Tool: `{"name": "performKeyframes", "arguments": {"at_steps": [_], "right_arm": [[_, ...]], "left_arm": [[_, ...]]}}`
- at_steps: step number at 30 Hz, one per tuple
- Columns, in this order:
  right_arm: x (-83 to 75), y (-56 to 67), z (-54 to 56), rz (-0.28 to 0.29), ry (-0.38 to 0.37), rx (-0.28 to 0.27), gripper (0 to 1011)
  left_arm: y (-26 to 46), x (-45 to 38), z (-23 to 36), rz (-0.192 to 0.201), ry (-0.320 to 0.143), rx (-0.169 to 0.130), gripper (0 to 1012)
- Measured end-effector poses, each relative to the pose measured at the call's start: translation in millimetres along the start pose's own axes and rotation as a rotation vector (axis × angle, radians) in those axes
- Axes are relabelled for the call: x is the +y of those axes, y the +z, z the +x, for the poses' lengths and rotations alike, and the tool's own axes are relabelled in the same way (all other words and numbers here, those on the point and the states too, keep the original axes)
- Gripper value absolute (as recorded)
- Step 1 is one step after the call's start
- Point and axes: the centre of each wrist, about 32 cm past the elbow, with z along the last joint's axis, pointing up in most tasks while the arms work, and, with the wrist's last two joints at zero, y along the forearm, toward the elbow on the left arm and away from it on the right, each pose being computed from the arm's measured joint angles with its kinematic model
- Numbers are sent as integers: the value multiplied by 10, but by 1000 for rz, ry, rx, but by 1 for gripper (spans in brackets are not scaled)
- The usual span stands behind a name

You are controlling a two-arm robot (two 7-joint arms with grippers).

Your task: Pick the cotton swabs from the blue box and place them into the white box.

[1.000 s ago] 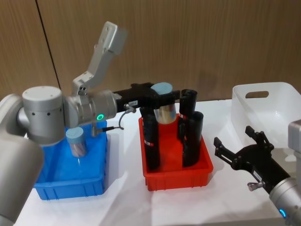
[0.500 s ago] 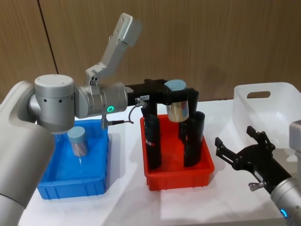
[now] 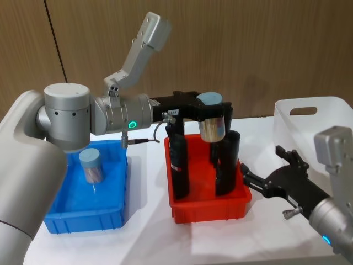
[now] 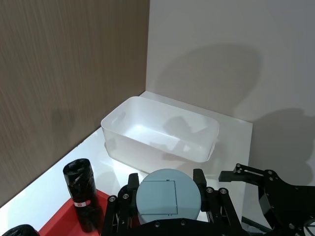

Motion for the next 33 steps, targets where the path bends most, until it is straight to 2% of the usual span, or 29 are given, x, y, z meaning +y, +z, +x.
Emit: {"name": "performKeyframes", "arguments": {"at_steps": [6,15,33], "right_arm": [[111,104,52,-36,36,-18,1001],[265,221,122,-71,72,-12,1001],[481,423,184,-80,142,69,1001]], "left_arm": [[9,-6,1,2,-3,0,673],[17,-12,0,3,-6,0,673],[23,-16,1,3,-8,0,673]]}}
